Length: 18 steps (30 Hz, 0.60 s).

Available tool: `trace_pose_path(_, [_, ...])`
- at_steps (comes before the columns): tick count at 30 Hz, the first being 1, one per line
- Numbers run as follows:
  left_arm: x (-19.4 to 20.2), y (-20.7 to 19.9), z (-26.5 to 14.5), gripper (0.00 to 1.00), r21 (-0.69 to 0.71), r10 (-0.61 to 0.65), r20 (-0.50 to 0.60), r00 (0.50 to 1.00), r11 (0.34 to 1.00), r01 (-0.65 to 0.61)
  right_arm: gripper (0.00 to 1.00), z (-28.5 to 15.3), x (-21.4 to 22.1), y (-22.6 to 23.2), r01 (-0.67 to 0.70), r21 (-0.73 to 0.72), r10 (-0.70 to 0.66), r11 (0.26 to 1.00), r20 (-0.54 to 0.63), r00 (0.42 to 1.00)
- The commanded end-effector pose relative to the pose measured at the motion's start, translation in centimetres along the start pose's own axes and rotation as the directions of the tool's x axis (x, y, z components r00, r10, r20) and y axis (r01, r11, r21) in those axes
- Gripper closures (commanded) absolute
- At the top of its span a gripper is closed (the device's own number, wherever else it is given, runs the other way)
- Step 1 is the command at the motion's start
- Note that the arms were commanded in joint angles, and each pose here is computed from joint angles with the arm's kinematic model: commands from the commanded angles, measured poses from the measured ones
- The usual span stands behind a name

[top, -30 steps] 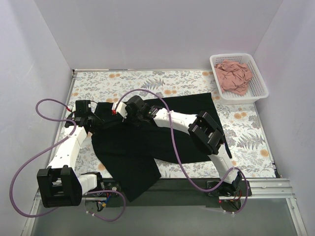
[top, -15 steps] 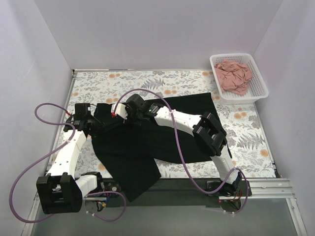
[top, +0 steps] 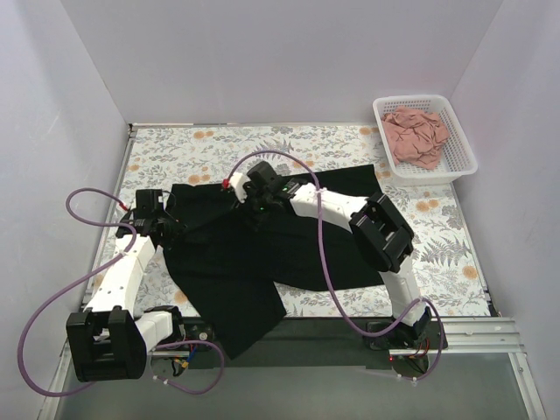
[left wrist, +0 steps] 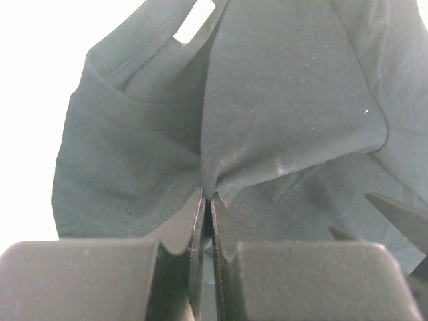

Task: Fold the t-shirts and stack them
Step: Fold the tshirt

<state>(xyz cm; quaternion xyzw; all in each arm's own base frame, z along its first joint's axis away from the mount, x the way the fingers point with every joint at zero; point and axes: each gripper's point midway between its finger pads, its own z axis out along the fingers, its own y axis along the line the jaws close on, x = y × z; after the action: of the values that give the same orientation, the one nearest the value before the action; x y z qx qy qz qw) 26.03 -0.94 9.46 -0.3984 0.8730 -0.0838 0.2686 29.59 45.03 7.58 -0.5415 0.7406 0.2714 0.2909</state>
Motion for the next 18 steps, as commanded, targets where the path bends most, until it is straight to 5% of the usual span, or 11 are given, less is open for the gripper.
trace_pose_path(1, [0.4,0.5,0.6,1.00,-0.003,0.011,-0.003,1.000,1.000,-0.011,0.37,-2.5,-2.4,0.3,-0.255,-0.133,0.272,0.958,0.125,0.954])
trace_pose_path(8, [0.5,1.1,1.3,1.00,-0.018,0.021,0.005,1.000,1.000,-0.020,0.41,0.4,-1.5,2.3,-0.298,-0.140,0.315,0.944,0.127,0.940])
trace_pose_path(18, [0.7,1.1,1.7,1.00,-0.012,0.025,0.006,1.000,1.000,-0.025,0.39,3.4,-1.8,4.3,-0.009,-0.002,0.010,1.000,0.169,0.986])
